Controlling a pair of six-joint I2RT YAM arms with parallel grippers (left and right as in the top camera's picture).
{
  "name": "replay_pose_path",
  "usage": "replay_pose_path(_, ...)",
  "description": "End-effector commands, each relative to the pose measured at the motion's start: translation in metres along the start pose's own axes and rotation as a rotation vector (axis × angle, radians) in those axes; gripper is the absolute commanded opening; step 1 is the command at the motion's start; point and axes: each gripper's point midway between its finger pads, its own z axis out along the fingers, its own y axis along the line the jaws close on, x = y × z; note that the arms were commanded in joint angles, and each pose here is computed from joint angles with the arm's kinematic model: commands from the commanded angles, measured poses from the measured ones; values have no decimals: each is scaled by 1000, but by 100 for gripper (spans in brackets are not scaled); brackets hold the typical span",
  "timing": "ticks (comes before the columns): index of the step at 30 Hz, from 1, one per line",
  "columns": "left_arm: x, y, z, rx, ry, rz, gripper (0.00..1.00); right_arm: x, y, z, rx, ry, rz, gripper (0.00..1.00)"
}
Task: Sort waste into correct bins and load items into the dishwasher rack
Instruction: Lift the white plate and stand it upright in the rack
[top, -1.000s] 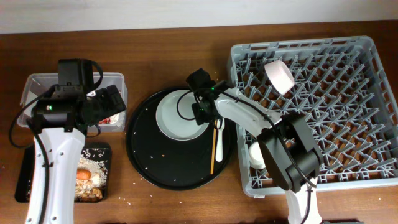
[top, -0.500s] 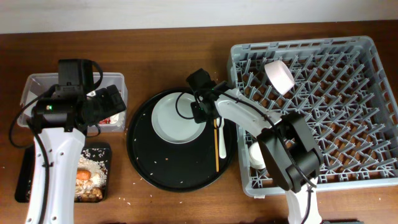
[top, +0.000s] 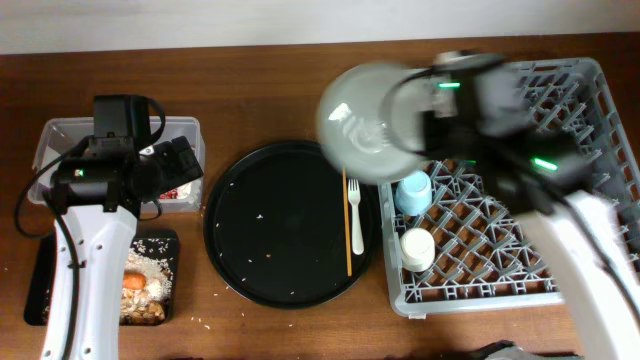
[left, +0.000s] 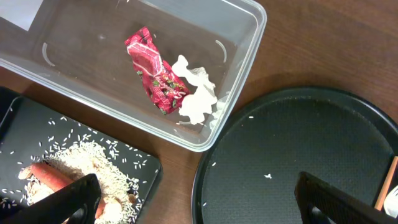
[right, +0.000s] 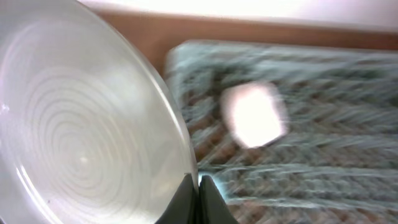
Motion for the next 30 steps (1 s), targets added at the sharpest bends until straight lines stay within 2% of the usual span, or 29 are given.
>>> replay_pose_path(1, -6, 3, -7, -1, -26, -12, 99, -12, -111, -47, 342, -65, -148, 4)
replay_pose_path(3, -6, 3, -7, -1, -26, -12, 99, -4, -156, -45, 484, 6, -146, 4)
replay_pose_path(5, -6, 3, -7, -1, -26, -12, 99, 4, -170, -22, 528, 94, -163, 4)
replay_pose_path(7, -6, 3, -7, -1, -26, -12, 99, 16, -197, -7, 732, 240, -214, 4)
replay_pose_path(10, -6, 3, -7, -1, -26, -12, 99, 25, -217, -18, 917, 354, -270, 4)
replay_pose_path(12, -6, 3, -7, -1, -26, -12, 99, 34, -217, -20, 922, 386, -271, 4)
replay_pose_path(15, -6, 3, -7, -1, -26, -12, 99, 67, -211, -5, 937, 451, -234, 4)
replay_pose_path(19, -6, 2, -7, -1, -26, -12, 99, 90, -175, 30, 866, 483, -362, 4)
replay_pose_path(23, -6, 3, -7, -1, -26, -12, 99, 100, -147, 49, 810, 477, -440, 4)
replay_pose_path(26, -6, 3, -7, -1, -26, -12, 99, 96, -146, 50, 815, 457, -435, 4)
replay_pose_path(30, -6, 3, -7, -1, -26, -12, 99, 104, -135, 61, 712, 467, -414, 4)
